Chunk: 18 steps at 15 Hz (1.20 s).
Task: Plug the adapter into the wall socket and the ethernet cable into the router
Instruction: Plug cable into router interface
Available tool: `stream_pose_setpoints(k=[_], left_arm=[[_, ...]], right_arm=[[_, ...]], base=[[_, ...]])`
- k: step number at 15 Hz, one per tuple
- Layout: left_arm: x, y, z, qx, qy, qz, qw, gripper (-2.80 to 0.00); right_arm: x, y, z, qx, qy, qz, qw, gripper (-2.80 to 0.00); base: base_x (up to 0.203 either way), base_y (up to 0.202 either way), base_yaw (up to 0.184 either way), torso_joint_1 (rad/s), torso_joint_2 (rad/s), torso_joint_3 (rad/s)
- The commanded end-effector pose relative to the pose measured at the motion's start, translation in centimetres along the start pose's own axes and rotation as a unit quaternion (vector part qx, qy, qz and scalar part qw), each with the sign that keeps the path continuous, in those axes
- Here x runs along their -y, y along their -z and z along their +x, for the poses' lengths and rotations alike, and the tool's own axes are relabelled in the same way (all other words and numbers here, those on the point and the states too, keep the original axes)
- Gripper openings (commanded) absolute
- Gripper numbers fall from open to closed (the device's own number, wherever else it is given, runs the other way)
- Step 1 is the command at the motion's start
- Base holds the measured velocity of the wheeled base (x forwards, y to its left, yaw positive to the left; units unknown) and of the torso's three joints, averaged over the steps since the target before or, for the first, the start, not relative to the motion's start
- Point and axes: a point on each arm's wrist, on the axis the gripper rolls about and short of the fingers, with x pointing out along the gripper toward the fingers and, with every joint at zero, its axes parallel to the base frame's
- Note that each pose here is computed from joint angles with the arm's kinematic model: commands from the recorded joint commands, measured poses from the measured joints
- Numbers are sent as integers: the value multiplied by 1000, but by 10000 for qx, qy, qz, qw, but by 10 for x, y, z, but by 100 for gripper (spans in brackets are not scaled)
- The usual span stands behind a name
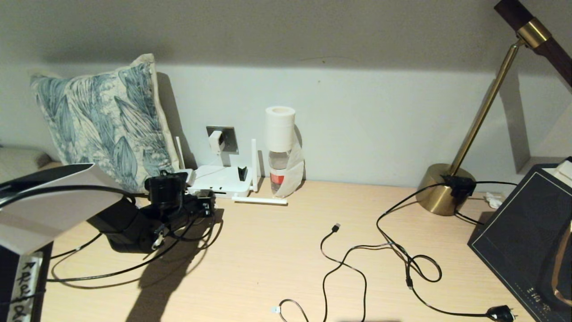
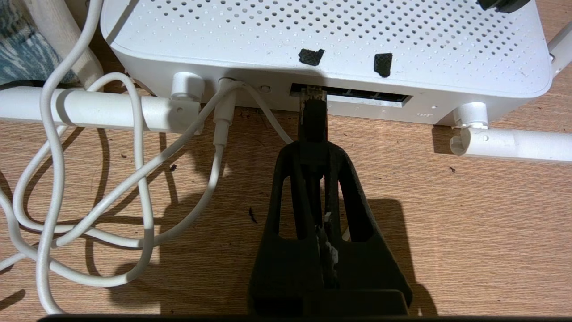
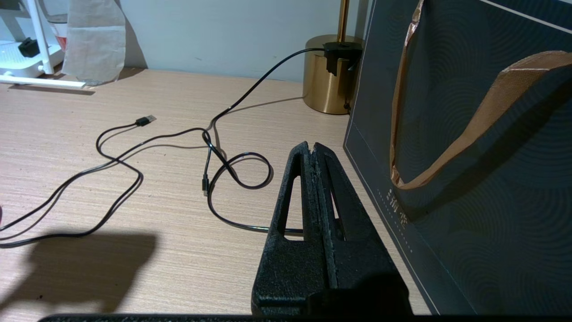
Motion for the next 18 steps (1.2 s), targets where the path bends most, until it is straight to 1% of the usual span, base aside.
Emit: stream_pose_setpoints(k=[1, 18], left_arm=[[0, 0, 0, 15, 3, -1, 10000, -280], [0, 0, 0, 19, -12, -3, 10000, -280]], right_arm=[[0, 10, 2, -176, -3, -4, 9998, -280], [0, 10, 2, -176, -3, -4, 9998, -280]], base=[[0, 0, 0, 0, 0, 0], [0, 0, 0, 0, 0, 0]])
